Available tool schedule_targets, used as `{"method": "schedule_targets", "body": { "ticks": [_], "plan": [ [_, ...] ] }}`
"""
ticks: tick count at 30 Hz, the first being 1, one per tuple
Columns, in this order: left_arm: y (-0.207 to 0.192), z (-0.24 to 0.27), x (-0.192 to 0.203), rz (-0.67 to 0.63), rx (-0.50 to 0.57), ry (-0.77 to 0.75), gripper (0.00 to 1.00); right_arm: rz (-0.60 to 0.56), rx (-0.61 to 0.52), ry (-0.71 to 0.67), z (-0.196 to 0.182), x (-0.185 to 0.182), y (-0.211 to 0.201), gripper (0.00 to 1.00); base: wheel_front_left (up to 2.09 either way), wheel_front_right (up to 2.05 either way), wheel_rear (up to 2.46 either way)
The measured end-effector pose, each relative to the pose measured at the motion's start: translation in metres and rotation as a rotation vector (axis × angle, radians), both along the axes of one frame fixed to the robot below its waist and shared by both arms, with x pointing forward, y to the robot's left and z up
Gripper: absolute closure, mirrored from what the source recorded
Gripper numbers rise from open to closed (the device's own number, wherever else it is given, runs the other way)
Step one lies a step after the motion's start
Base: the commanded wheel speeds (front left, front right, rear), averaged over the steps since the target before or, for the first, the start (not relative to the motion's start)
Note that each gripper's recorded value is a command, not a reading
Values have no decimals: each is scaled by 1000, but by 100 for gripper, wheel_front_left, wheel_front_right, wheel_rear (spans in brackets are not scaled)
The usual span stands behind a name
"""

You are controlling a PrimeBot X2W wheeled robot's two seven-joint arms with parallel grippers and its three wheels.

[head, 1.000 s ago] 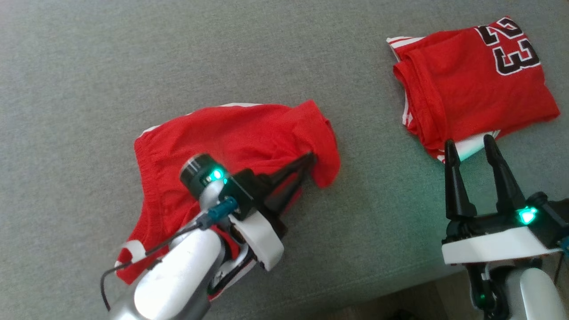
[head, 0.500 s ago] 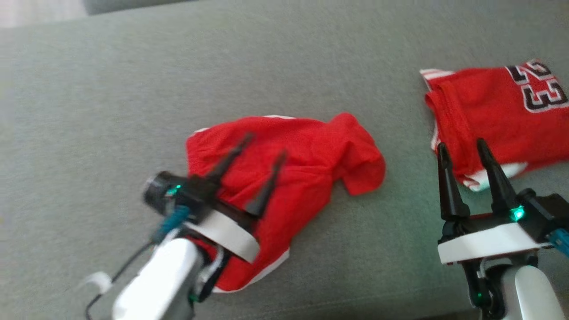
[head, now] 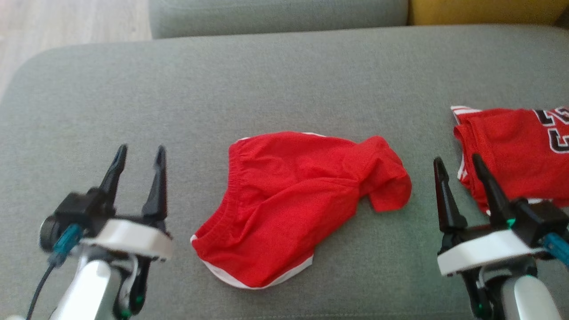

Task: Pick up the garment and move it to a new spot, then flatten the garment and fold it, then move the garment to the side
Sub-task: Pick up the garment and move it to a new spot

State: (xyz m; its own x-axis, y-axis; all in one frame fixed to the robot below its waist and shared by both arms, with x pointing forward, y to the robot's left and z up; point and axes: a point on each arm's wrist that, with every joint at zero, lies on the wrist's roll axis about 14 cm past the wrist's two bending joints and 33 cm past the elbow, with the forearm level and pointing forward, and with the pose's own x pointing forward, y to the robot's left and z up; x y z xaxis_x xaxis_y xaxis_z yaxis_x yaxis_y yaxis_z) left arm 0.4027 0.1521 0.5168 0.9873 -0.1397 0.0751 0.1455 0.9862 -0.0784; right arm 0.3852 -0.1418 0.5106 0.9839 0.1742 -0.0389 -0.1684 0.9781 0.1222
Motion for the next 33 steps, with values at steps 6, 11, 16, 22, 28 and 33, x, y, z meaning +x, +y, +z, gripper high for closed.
{"method": "schedule_targets", "body": {
  "ticks": [6, 11, 16, 22, 28, 33],
  "plan": [
    [31, -12, -35, 56, 51, 37, 0, 27, -13, 16, 0, -13, 8, 0, 0, 0, 0],
    [31, -13, -52, 48, 64, 37, 0, 33, -16, 28, -1, -25, 9, 0, 0, 0, 0],
    [28, -12, -62, 42, 64, 31, 0, 29, -20, 46, -5, -37, 7, 0, 0, 0, 0],
    [27, -12, -67, 39, 62, 29, 0, 27, -21, 53, -5, -43, 7, 0, 0, 0, 0],
    [26, -10, -67, 36, 69, 23, 0, 26, -21, 51, -5, -44, 6, 0, 0, 0, 0],
    [26, -11, -67, 37, 70, 26, 0, 27, -20, 53, -5, -44, 6, 0, 0, 0, 0]
  ]
}}
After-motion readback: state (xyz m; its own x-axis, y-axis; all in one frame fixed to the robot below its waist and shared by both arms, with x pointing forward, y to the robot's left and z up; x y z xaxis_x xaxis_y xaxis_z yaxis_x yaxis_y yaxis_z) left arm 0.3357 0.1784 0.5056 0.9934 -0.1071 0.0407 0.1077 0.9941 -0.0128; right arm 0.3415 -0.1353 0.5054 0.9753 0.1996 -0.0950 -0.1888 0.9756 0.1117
